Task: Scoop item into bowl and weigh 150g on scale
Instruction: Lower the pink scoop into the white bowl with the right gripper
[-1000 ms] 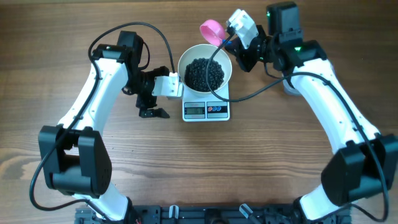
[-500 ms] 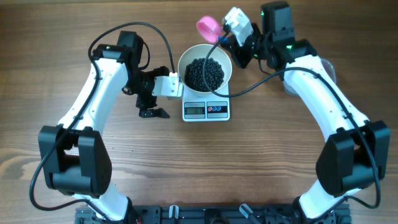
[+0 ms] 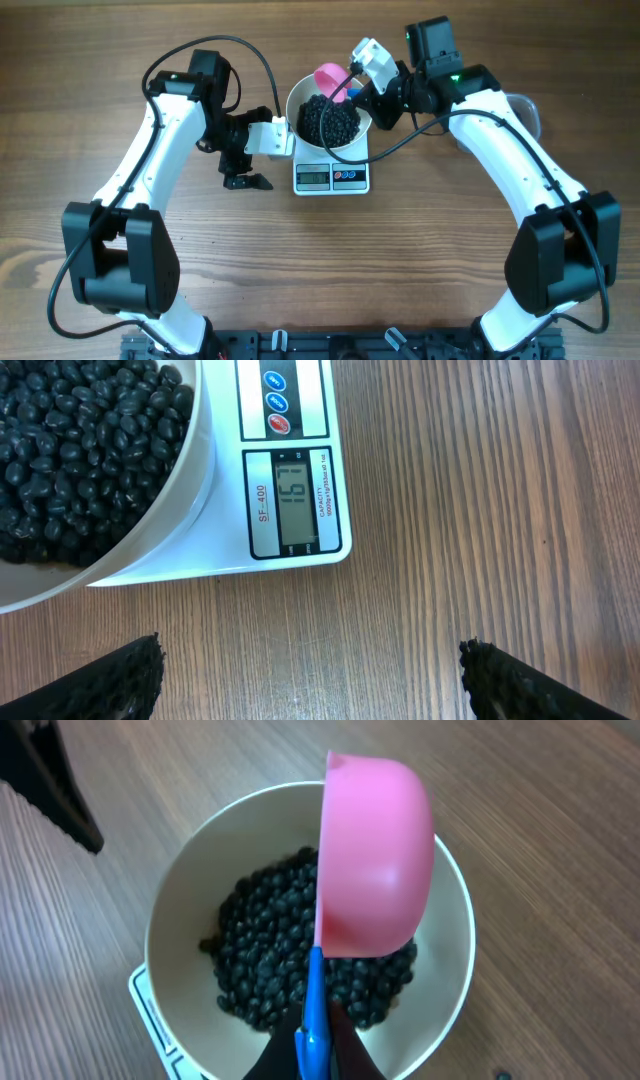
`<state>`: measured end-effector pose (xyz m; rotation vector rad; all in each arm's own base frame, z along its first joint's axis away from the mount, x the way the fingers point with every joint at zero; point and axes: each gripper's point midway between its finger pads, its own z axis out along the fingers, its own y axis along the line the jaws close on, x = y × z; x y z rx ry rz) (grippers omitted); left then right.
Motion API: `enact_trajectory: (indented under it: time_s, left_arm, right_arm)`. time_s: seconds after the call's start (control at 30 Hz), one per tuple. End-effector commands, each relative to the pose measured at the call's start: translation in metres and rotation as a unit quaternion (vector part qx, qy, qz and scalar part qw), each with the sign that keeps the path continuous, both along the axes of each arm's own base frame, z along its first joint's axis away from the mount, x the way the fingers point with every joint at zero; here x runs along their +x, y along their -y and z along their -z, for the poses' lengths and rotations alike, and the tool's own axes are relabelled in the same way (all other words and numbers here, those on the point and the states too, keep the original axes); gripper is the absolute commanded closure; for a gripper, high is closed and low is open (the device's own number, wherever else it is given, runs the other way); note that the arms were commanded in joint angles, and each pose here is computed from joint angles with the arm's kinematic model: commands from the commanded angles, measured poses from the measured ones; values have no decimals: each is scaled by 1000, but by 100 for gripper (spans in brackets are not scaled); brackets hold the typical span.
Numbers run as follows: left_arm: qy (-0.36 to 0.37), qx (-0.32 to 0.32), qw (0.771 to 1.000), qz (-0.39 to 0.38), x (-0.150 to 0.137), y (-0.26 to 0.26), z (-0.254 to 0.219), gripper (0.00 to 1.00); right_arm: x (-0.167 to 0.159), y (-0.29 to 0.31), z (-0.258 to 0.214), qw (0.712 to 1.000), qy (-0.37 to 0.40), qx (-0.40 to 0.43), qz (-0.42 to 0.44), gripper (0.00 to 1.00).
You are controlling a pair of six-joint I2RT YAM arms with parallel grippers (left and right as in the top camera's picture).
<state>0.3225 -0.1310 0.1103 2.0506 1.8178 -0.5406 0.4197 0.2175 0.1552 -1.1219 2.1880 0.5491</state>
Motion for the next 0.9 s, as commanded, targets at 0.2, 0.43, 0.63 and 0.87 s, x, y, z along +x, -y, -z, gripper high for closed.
enact_trajectory:
  time_s: [0.2,0.43,0.63,0.87]
  left_arm:
    - [-5,0,1000,1,-2,1,2,0]
    - [-5,0,1000,1,-2,1,2,0]
    - [-5,0,1000,1,-2,1,2,0]
    - [-5,0,1000,1,-2,1,2,0]
  right_arm:
    - [8,15,17,989,65,-123,-39,96]
    - [13,18,18,987,77,-137,-38,96]
    - [11,16,24,986,72,-141,-45,96]
    - [3,8,36,985,58,-150,-67,96]
